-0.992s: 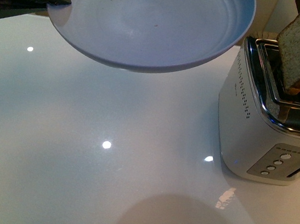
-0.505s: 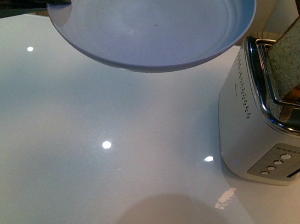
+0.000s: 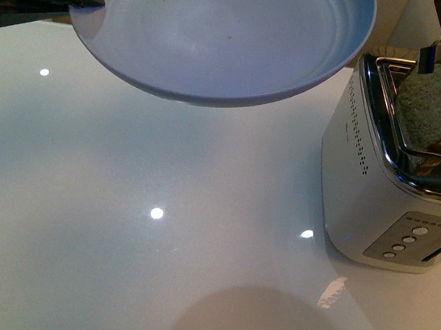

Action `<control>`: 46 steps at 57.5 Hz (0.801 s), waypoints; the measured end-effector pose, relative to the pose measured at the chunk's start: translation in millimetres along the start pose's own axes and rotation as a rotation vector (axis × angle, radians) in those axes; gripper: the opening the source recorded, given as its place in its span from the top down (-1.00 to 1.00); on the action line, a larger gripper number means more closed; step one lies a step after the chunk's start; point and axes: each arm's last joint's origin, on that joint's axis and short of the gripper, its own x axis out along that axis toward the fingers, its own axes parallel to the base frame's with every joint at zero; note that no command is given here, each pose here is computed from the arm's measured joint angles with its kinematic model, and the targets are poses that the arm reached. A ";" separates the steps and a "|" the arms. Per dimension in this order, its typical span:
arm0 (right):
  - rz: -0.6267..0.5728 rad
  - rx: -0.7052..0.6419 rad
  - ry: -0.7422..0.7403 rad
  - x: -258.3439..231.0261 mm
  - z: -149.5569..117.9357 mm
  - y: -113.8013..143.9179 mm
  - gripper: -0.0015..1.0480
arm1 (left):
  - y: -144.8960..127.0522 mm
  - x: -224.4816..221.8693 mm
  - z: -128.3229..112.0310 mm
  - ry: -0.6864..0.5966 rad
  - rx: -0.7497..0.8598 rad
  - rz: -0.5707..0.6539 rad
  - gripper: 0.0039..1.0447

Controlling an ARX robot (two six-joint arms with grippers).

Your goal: Left arm holds plate, right arm toasts bread

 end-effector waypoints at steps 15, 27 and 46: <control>0.008 0.002 0.009 4.1 -9.6 -0.6 0.70 | 0.0 0.0 0.0 0.000 0.000 0.000 0.94; 0.004 0.008 0.027 4.6 -17.4 -5.0 0.10 | 0.0 0.0 0.0 0.000 0.000 0.000 0.94; 0.021 0.075 -0.120 -43.2 -1.8 -28.3 -0.86 | 0.0 0.0 0.0 0.000 0.000 0.000 0.94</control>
